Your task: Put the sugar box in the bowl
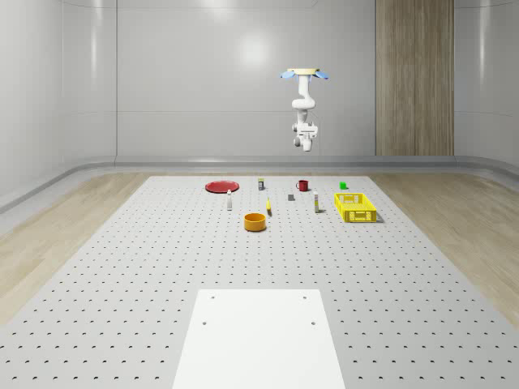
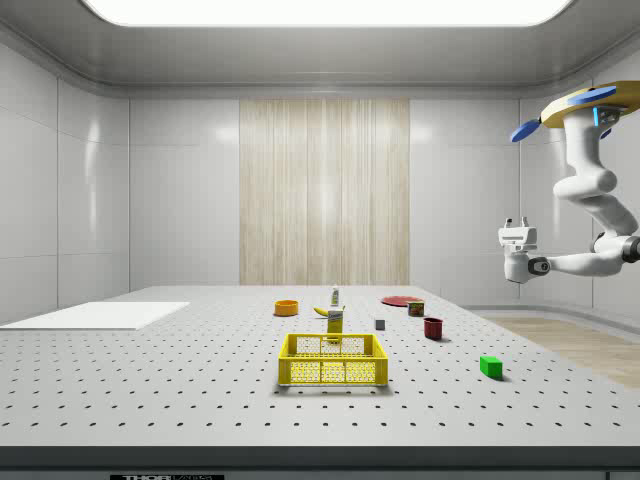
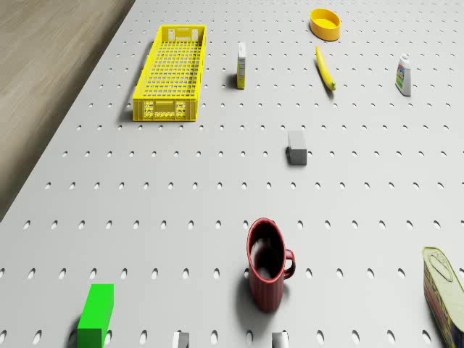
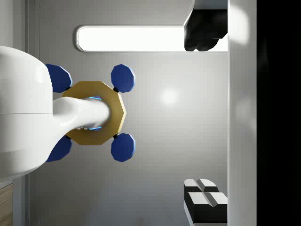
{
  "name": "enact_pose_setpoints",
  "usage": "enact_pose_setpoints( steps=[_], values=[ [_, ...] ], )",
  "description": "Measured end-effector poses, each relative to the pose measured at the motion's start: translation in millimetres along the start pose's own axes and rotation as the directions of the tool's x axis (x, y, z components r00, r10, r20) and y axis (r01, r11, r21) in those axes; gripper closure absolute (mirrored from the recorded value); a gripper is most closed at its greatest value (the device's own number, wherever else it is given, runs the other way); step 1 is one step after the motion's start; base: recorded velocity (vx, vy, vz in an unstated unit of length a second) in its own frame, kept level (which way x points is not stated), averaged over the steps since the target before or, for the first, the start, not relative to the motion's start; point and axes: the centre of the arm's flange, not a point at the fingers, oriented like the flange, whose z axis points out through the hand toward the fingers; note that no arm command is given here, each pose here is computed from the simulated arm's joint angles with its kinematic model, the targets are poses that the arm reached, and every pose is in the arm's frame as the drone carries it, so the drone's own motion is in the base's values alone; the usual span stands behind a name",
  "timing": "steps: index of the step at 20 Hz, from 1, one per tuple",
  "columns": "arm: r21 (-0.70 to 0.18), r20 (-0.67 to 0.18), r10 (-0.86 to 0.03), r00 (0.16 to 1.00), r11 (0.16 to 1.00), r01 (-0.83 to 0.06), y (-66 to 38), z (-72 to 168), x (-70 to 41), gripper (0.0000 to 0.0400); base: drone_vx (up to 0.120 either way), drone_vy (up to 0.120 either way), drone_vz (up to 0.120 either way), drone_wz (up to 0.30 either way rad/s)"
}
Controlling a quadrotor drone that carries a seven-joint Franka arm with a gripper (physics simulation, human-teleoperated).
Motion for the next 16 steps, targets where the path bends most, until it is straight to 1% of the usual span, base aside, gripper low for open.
enact_pose_setpoints(
  steps=[4, 10, 16],
  values=[
    [0.002, -0.002, 0.0, 1.0, 1.0, 0.0, 2.6, -29.7, -2.5, 0.0, 0.0, 0.0, 0.0, 0.0],
    [0.006, -0.006, 0.0, 1.0, 1.0, 0.0, 1.5, -66.6, -1.5, 0.0, 0.12, 0.0, 0.0, 0.0],
    [0.009, -0.009, 0.0, 1.0, 1.0, 0.0, 0.4, -85.8, -0.5, 0.0, 0.12, 0.0, 0.0, 0.0]
  ],
)
